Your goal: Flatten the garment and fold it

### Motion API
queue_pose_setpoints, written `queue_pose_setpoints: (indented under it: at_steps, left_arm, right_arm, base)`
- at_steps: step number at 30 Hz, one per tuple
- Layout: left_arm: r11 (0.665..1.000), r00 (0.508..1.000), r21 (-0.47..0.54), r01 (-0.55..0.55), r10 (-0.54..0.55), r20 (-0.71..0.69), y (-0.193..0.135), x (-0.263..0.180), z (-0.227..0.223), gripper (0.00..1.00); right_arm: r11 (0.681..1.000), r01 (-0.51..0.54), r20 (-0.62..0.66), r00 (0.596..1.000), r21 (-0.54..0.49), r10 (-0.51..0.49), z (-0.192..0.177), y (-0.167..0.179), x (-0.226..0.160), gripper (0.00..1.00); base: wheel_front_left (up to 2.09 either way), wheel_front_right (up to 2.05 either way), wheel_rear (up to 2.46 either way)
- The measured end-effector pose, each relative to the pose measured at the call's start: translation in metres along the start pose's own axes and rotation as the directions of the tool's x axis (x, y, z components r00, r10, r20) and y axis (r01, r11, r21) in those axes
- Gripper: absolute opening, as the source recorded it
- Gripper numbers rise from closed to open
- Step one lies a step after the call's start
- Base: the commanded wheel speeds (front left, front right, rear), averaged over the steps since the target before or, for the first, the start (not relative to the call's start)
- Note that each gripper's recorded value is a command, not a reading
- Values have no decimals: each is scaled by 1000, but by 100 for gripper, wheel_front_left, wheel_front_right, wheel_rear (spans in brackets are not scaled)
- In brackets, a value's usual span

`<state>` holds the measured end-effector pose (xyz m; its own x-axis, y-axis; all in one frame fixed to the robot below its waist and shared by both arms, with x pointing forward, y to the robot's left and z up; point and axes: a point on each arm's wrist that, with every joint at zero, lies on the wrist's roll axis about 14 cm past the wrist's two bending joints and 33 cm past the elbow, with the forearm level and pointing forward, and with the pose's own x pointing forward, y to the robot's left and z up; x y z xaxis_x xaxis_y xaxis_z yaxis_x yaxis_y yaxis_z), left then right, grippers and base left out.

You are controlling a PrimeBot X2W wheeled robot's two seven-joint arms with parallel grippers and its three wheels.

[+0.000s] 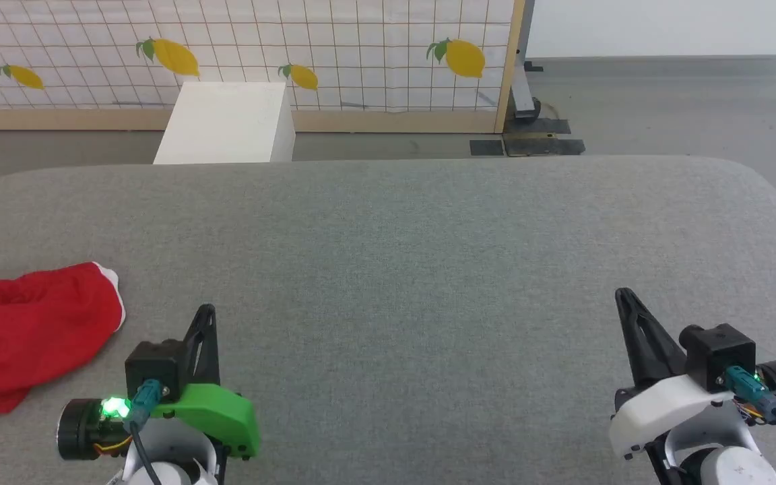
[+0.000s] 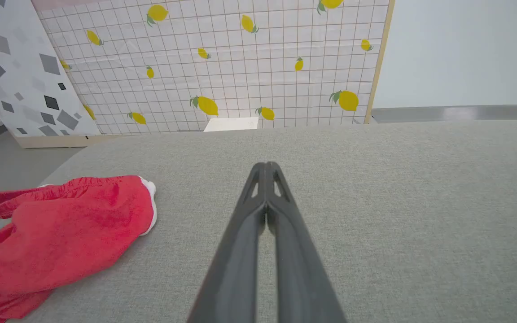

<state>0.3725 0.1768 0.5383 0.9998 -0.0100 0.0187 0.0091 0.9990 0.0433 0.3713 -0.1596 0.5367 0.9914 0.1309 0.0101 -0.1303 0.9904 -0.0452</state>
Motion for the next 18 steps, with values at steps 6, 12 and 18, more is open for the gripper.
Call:
queue_pose_setpoints:
  at_steps: [6, 12, 18]
  left_arm:
    - [1000, 1000, 1, 0, 0, 0, 0, 0, 0, 100]
    - [1000, 1000, -5, 3, -3, 0, -1, 0, 0, 100]
    - [1000, 1000, -11, 4, -4, -3, -1, -1, -3, 100]
  right_arm:
    - [1000, 0, 0, 1000, 0, 0, 0, 0, 0, 100]
    - [1000, 1, -1, 1000, 1, -1, 0, 0, 0, 100]
    - [1000, -1, -2, 1000, 20, 1, -3, 0, 0, 100]
  base:
    - [0, 0, 0]
    - [0, 0, 0]
    - [0, 0, 0]
